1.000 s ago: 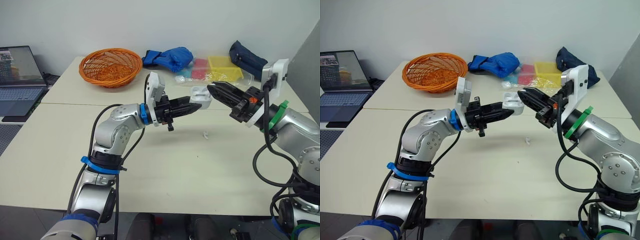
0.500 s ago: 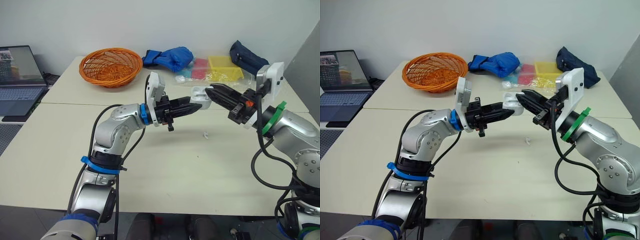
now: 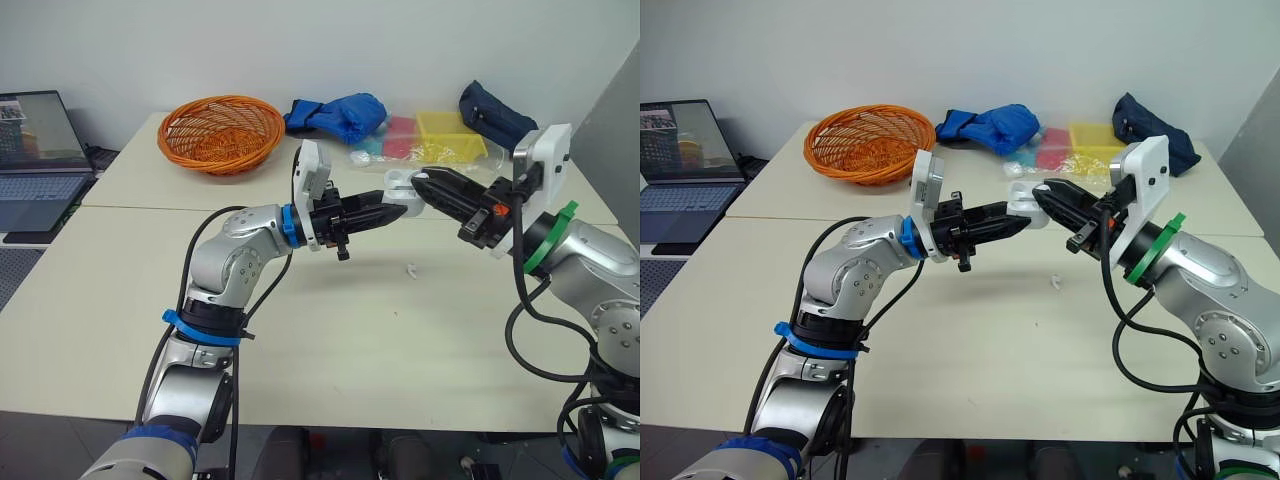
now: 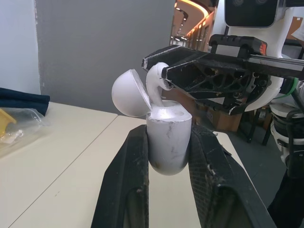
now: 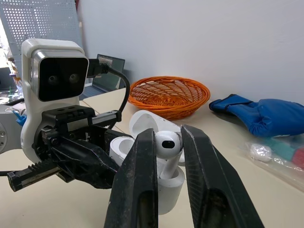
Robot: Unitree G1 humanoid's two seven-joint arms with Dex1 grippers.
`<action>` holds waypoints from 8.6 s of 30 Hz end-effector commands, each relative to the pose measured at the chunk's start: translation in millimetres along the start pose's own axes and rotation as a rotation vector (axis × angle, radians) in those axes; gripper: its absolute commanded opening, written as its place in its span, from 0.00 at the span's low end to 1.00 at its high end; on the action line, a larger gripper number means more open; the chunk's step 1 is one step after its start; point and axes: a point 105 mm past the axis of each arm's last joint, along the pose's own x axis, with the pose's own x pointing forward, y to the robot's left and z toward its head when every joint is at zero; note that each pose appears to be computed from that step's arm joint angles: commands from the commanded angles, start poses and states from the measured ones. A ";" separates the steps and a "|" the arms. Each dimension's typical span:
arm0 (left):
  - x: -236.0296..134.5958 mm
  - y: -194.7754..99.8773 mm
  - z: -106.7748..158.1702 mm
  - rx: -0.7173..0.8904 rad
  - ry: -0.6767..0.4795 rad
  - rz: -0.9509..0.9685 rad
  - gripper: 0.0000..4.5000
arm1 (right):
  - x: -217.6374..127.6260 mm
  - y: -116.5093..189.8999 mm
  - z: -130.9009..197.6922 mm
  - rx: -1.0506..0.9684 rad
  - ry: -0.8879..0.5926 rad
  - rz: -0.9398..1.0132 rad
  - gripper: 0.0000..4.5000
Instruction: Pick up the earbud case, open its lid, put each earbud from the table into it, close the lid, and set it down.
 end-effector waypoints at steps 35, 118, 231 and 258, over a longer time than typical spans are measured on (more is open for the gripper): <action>-27.7 9.0 15.1 0.093 0.012 0.087 0.17 | -26.2 -43.0 -121.3 0.113 0.358 -0.241 0.99; -17.3 -2.9 2.6 0.077 -0.006 0.061 0.17 | -212.1 -52.2 -156.6 0.152 1.096 0.026 0.99; -17.1 -7.6 -5.3 0.055 0.026 0.067 0.17 | -247.9 -70.5 -170.2 -0.185 1.353 0.307 0.19; -16.8 -7.8 -3.6 0.065 0.030 0.064 0.17 | -239.3 -62.2 -170.5 -0.159 1.323 0.317 0.53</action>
